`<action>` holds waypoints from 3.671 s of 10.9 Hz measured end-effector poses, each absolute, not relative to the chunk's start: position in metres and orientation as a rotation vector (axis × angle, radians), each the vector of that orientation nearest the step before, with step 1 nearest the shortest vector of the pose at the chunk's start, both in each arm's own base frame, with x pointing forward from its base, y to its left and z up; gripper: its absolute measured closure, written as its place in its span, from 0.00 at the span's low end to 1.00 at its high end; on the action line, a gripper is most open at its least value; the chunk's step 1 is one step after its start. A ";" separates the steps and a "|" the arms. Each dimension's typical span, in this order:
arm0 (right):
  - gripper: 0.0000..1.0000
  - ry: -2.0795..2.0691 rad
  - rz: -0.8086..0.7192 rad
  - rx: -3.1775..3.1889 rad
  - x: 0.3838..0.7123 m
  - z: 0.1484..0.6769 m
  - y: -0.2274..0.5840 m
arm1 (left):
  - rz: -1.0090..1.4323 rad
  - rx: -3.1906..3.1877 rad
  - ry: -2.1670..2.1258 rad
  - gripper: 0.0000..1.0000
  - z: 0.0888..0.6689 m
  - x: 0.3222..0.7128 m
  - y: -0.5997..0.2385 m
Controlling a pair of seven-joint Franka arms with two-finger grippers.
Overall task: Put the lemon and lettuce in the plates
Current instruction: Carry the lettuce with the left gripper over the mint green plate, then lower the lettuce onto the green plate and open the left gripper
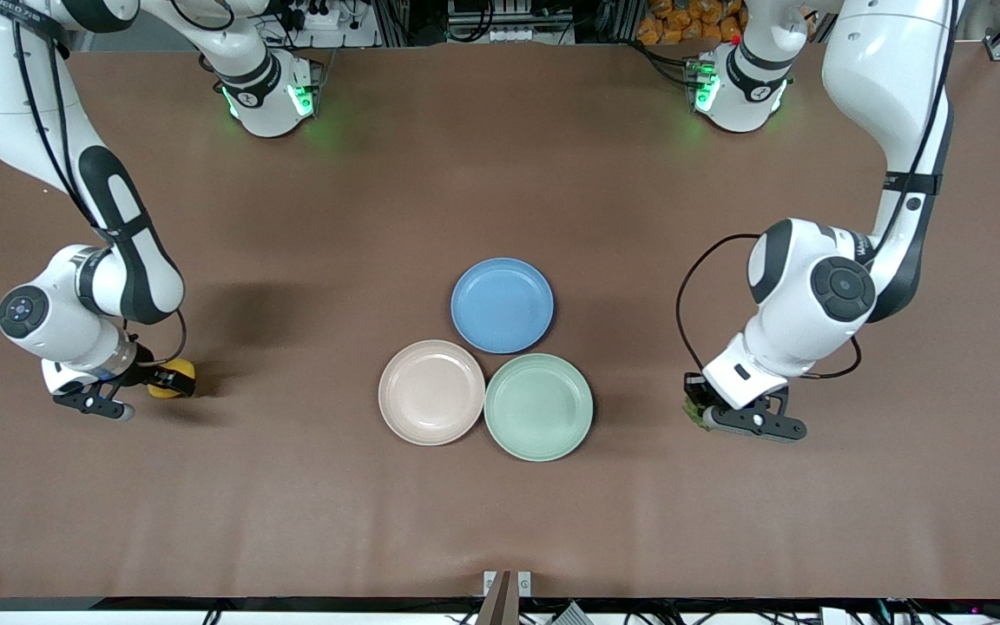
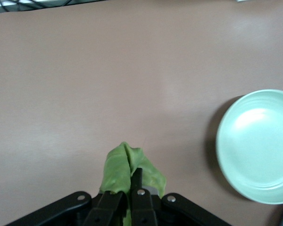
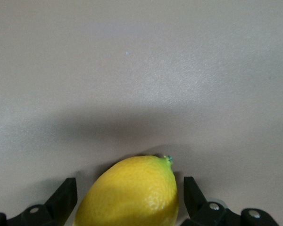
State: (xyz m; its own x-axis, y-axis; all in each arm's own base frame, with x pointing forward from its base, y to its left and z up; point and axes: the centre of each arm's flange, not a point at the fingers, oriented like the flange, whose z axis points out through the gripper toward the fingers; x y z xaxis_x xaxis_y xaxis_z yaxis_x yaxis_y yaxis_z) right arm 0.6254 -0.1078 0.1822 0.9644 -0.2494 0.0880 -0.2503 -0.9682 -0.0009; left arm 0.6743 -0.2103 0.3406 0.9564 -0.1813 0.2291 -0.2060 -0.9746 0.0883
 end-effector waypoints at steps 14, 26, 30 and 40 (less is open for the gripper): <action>0.12 -0.375 0.265 3.093 0.615 0.166 -0.107 | 0.481 2.771 -0.030 0.96 0.272 0.633 -0.390; 0.32 -0.368 0.142 3.120 0.622 0.172 -0.103 | 0.432 2.751 0.119 0.42 0.222 0.628 -0.409; 0.32 -0.410 0.081 3.135 0.635 0.189 -0.102 | 0.476 2.721 0.122 0.00 0.242 0.636 -0.412; 0.32 -0.775 -0.012 3.151 0.669 0.234 0.013 | 0.457 2.801 0.148 0.00 0.388 0.663 -0.345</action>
